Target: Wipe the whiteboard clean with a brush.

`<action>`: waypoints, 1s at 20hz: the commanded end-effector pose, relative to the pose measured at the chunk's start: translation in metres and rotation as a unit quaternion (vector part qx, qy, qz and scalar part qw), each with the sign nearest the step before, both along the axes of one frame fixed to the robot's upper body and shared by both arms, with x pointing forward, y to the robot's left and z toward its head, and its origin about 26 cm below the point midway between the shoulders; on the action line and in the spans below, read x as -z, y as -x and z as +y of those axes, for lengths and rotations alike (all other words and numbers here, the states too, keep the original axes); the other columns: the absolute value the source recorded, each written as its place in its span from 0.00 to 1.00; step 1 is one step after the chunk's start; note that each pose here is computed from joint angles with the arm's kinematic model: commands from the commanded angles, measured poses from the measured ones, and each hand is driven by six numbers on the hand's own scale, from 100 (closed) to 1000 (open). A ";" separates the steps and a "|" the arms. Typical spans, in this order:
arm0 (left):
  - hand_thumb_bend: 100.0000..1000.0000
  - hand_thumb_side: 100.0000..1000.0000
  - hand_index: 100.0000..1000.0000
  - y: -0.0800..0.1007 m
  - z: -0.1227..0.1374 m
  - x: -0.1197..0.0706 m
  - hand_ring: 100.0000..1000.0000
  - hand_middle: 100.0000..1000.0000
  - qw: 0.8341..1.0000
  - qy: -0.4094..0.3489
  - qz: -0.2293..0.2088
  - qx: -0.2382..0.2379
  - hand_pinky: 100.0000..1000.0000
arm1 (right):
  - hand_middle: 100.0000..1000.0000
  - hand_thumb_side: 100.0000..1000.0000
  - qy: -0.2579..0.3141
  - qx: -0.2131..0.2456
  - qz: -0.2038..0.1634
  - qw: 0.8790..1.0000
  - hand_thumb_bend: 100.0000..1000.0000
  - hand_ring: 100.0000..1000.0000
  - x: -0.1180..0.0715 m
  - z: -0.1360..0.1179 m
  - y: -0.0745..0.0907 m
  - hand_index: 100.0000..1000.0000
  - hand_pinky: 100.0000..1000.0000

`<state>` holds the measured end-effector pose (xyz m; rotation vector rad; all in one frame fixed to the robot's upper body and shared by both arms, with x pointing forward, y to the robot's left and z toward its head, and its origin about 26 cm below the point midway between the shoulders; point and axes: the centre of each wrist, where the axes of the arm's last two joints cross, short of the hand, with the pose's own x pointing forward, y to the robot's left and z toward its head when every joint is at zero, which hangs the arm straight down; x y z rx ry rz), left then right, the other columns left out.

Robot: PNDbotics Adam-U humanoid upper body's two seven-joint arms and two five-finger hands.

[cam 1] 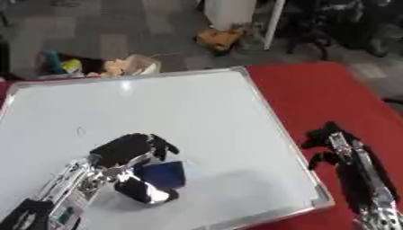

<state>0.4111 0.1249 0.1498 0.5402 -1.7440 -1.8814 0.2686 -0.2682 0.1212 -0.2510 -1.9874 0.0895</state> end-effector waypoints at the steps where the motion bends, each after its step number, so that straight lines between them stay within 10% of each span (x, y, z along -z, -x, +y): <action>1: 0.49 0.47 0.83 0.000 -0.004 -0.008 0.59 0.51 1.000 0.003 -0.012 0.004 0.20 | 0.44 0.83 0.006 -0.004 -0.015 1.000 0.00 0.54 -0.008 -0.001 0.001 0.56 0.24; 20: 0.31 0.32 0.80 0.001 -0.005 -0.010 0.55 0.48 1.000 0.014 -0.020 -0.006 0.14 | 0.44 0.83 0.006 -0.006 -0.013 1.000 0.00 0.54 -0.008 0.000 0.001 0.56 0.24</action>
